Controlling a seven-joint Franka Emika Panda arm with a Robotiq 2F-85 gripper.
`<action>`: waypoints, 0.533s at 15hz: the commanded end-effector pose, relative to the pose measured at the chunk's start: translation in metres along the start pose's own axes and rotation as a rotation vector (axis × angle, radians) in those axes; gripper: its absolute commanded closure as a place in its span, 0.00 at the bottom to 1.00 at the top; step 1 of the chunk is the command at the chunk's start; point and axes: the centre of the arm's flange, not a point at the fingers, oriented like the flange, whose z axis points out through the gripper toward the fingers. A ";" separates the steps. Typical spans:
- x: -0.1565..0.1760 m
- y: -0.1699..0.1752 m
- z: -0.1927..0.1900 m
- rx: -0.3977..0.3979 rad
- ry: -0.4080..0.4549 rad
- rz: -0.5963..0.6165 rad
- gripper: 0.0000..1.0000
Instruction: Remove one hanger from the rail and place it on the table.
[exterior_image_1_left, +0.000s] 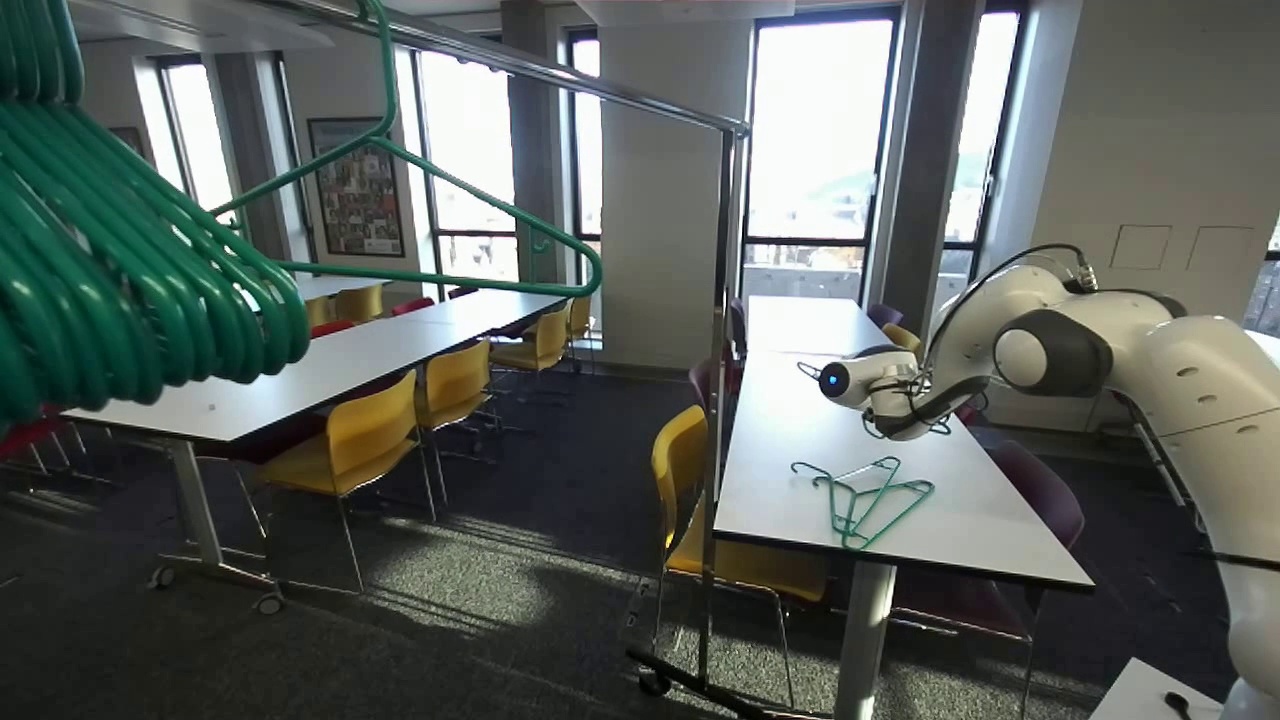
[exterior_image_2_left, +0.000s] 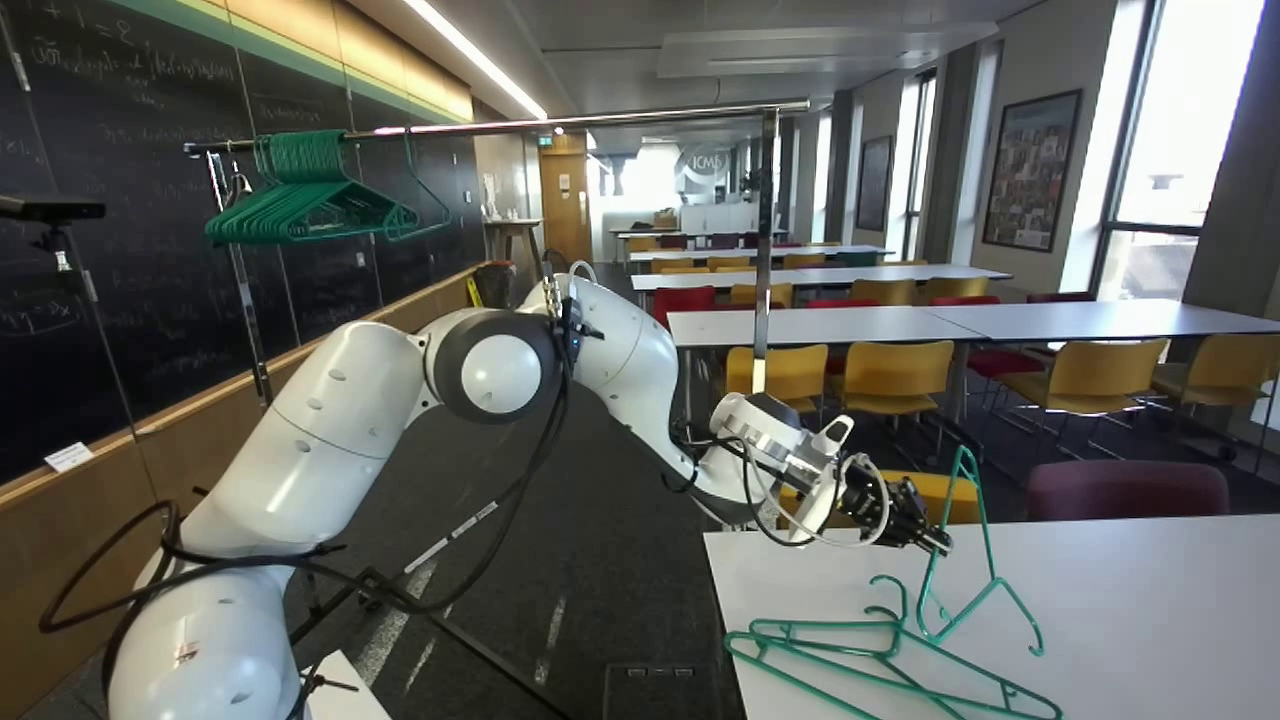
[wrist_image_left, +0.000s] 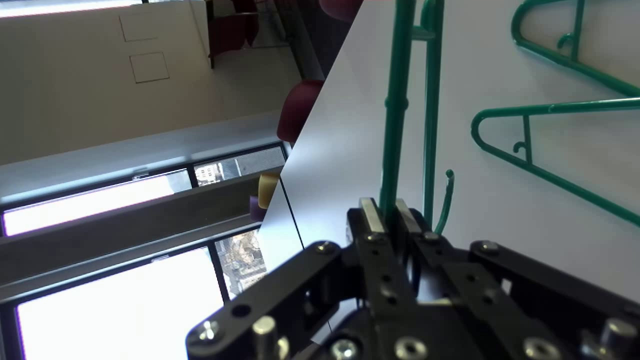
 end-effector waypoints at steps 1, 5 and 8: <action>0.007 -0.015 0.007 -0.036 -0.007 -0.019 0.98; 0.003 -0.040 0.001 -0.024 -0.004 -0.056 0.98; 0.002 -0.052 -0.002 -0.021 -0.004 -0.081 0.98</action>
